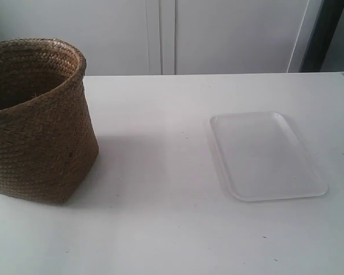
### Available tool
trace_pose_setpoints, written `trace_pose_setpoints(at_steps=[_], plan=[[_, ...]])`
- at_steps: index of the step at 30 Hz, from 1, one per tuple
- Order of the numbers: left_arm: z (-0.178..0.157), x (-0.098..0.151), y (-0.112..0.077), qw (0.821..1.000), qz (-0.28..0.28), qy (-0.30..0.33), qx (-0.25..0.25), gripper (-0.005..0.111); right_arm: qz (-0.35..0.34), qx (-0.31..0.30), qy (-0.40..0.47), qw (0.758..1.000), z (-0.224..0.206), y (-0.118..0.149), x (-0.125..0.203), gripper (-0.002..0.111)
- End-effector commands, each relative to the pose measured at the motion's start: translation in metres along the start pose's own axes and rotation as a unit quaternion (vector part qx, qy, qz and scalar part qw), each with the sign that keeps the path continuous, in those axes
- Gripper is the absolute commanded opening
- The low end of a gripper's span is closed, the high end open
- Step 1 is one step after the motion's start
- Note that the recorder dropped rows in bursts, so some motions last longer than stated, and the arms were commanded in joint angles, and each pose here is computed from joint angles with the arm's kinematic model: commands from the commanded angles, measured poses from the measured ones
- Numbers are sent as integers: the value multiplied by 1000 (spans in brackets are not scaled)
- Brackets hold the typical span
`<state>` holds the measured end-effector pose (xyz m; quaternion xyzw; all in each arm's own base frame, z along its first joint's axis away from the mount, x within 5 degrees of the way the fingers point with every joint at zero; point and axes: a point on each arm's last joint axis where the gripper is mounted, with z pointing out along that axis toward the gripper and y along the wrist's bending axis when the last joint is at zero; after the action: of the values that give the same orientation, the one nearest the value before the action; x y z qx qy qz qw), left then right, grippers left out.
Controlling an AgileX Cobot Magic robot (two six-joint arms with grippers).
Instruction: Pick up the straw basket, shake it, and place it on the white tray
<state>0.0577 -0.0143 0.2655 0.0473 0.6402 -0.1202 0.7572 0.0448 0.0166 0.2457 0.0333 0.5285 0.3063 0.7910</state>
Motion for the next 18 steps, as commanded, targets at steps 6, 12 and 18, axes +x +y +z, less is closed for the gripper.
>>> trace_pose_setpoints(at_steps=[6,12,18], plan=[[65,-31,-2,992,-89,89,-14,63,18,-3,17,1000,-1,0,3,46],[74,-58,-9,991,-127,15,29,63,18,-1,19,1000,-1,0,4,46],[95,-67,19,967,-69,186,-160,63,16,-3,18,1000,-1,0,4,46]])
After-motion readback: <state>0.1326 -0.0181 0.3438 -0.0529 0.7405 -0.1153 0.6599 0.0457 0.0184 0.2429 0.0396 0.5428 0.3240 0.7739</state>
